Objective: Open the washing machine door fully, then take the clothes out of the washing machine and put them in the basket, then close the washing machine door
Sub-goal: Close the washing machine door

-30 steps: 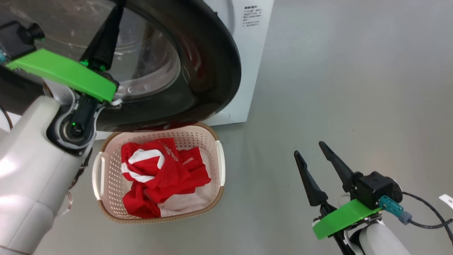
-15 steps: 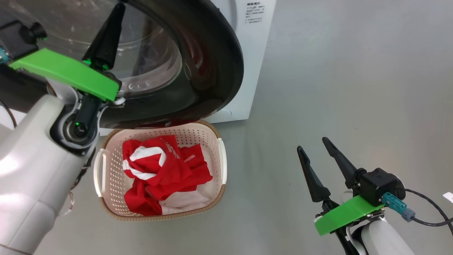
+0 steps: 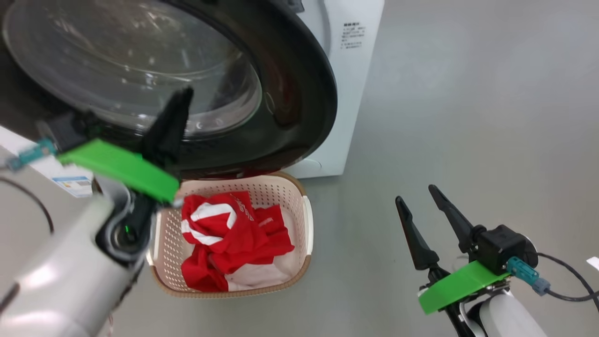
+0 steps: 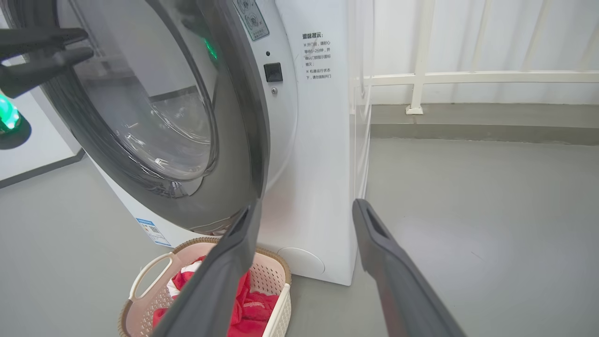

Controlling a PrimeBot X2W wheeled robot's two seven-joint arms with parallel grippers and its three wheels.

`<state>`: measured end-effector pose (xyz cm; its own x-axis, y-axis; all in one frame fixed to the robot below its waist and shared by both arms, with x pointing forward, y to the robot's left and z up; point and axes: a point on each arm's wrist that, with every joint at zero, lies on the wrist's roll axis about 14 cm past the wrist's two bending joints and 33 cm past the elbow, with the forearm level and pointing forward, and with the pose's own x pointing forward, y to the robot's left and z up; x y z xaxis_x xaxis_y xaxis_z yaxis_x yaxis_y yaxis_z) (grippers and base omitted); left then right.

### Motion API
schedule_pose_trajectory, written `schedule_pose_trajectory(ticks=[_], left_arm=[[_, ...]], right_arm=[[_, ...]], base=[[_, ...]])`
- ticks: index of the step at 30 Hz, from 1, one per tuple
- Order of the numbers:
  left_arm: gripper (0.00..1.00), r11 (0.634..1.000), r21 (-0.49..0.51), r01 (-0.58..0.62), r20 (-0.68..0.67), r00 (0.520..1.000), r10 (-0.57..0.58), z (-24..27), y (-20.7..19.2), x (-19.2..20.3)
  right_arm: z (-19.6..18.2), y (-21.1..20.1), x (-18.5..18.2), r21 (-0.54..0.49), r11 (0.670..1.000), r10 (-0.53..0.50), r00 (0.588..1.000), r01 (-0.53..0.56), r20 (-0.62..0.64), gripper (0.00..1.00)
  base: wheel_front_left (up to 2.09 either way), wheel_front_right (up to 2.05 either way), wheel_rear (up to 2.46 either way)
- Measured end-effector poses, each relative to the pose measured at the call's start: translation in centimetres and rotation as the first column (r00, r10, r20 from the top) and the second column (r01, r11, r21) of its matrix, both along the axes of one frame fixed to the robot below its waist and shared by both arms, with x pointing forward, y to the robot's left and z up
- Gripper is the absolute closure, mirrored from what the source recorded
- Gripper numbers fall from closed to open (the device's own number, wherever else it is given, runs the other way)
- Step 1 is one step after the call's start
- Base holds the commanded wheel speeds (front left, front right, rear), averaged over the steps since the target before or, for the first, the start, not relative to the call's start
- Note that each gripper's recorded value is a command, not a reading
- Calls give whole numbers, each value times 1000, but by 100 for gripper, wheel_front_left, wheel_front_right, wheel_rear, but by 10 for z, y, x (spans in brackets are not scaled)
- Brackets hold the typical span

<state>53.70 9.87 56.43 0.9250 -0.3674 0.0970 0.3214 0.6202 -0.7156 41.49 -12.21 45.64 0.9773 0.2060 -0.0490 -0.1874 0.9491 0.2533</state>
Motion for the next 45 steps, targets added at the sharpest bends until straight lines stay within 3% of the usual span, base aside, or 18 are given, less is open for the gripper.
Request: schedule_pose_trajectory(ticks=[1, 3, 7, 28, 45], left_arm=[[35, 1000, 1, -10, -11, 1000, 10, -5, 4, -5], [15, 999, -2, -40, -29, 999, 40, -13, 15, -13], [0, 995, 14, -94, -55, 994, 94, -28, 36, -32], [0, 928, 194, -319, -101, 934, 343, -87, 122, -134], [0, 857, 363, -365, -49, 912, 408, -105, 139, -176]], right_arm=[[0, 1, -2, 0, 1000, 2, 1000, -2, -1, 0], [-2, 2, -7, 2, 1000, 4, 1000, -4, -9, 0], [-3, 4, -14, 2, 1000, 10, 1000, -10, -16, 0], [7, 11, -35, -4, 999, 33, 999, -33, 8, 0], [3, -15, -53, -10, 999, -44, 999, 44, -6, 0]], base=[[0, 0, 0], [0, 0, 0], [0, 0, 0], [0, 0, 0], [0, 0, 0]])
